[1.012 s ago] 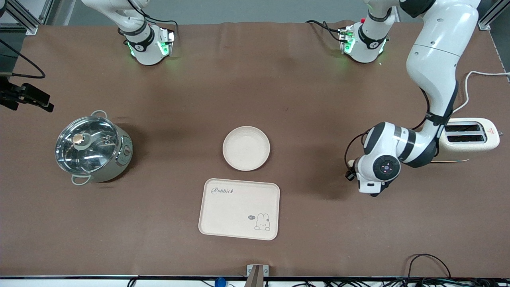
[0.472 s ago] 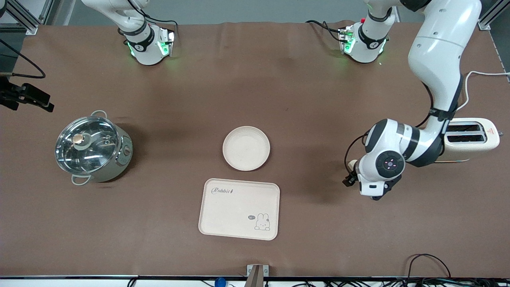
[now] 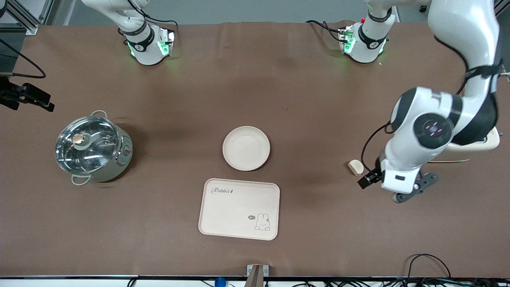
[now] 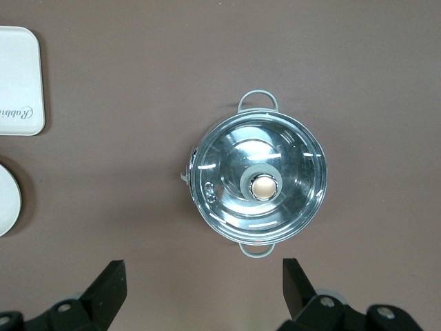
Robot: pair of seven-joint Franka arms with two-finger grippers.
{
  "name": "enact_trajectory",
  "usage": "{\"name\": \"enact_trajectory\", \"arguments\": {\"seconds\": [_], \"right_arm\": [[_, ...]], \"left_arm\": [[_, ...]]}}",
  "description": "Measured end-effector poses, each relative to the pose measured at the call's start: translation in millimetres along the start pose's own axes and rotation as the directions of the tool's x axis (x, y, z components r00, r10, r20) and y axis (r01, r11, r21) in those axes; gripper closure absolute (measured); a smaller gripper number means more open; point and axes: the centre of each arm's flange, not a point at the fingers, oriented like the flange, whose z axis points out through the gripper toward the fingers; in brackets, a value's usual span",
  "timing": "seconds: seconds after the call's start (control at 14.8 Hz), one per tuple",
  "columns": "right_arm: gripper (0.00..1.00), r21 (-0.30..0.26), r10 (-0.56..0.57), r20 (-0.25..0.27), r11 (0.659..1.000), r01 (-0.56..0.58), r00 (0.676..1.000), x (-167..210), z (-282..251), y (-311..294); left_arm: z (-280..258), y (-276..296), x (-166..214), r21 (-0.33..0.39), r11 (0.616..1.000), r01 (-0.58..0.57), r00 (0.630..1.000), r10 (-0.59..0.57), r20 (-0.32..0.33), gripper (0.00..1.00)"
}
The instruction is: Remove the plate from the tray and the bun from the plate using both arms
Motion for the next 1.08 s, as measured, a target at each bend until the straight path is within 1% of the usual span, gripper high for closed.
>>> {"name": "enact_trajectory", "arguments": {"seconds": [0.13,0.2,0.34,0.4,0.67,0.88,1.08], "right_arm": [[0.00,0.000,0.000,0.000,1.000,0.000,1.000,0.0,0.0,-0.1],[0.00,0.000,0.000,0.000,1.000,0.000,1.000,0.0,0.0,-0.1],[0.00,0.000,0.000,0.000,1.000,0.000,1.000,0.0,0.0,-0.1],[0.00,0.000,0.000,0.000,1.000,0.000,1.000,0.0,0.0,-0.1],[0.00,0.000,0.000,0.000,1.000,0.000,1.000,0.0,0.0,0.0],[0.00,0.000,0.001,0.002,1.000,-0.001,1.000,-0.1,0.3,0.5],[0.00,0.000,0.002,0.002,1.000,-0.002,1.000,-0.1,0.4,1.0]], "left_arm": [[-41.5,-28.1,4.7,0.024,0.996,-0.091,0.996,0.091,-0.012,0.00],[-62.8,-43.4,6.0,0.024,0.990,-0.136,0.991,0.137,-0.013,0.00],[-106.0,-69.1,4.3,-0.012,0.978,-0.207,0.978,0.206,-0.024,0.00],[-124.9,-80.3,0.3,-0.019,0.971,-0.236,0.971,0.236,-0.024,0.00],[-183.4,-107.0,-32.1,0.005,0.927,-0.375,0.927,0.375,0.007,0.00],[-216.4,-119.5,-58.3,-0.025,0.915,-0.402,0.915,0.402,0.033,0.00],[-232.5,-139.8,-76.9,-0.053,0.904,-0.424,0.900,0.427,0.084,0.00]]}}
